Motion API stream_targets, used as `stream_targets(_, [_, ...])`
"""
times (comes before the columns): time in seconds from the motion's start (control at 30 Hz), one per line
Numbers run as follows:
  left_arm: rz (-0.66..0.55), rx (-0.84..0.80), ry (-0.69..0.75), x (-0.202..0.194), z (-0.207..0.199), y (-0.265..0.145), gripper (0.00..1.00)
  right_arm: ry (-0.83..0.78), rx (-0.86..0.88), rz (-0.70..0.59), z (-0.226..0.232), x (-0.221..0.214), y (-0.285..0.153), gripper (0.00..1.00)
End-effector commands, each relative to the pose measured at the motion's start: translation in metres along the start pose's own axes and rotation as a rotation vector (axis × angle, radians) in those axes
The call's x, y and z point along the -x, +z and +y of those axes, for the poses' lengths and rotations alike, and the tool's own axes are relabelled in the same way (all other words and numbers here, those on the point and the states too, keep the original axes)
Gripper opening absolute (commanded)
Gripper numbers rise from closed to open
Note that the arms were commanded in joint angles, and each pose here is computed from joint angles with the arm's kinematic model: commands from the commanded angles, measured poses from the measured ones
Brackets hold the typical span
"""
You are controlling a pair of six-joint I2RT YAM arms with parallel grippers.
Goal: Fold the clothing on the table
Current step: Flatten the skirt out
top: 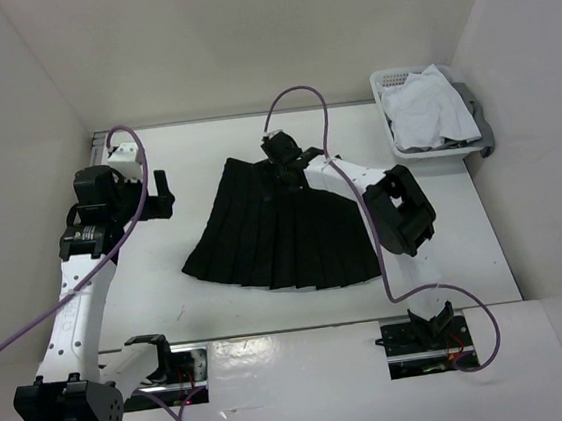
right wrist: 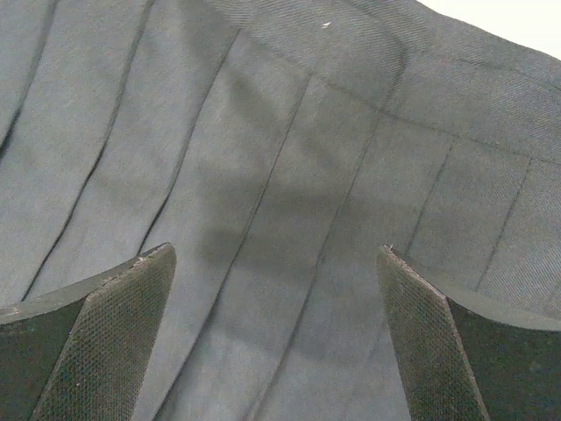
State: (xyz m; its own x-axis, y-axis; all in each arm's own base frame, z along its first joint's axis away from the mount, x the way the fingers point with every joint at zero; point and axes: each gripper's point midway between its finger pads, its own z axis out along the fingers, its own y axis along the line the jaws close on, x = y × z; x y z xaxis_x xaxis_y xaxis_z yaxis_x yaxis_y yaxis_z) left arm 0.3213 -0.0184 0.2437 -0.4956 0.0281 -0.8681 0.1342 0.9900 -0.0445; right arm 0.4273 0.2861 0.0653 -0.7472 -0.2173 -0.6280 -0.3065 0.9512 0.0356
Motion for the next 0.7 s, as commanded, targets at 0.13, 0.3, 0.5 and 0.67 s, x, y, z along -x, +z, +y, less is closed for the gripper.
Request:
stream_targets(0.13, [-0.039, 0.011, -0.016, 0.01, 0.002, -0.001, 1.0, 0.087, -0.04, -0.026, 0.003, 0.012, 0.03, 0.99])
stream_targets(0.3, [-0.03, 0.011, -0.017, 0.008, 0.002, 0.001, 1.0, 0.061, -0.015, 0.036, 0.004, -0.005, 0.046, 0.99])
stream_targets(0.5, [-0.03, 0.011, -0.017, 0.008, 0.002, 0.001, 1.0, 0.058, -0.002, 0.113, -0.005, -0.035, 0.055, 0.99])
stream_targets(0.67, [-0.059, 0.012, -0.012, 0.014, 0.002, -0.004, 1.0, 0.044, 0.012, 0.156, -0.009, -0.06, 0.045, 0.99])
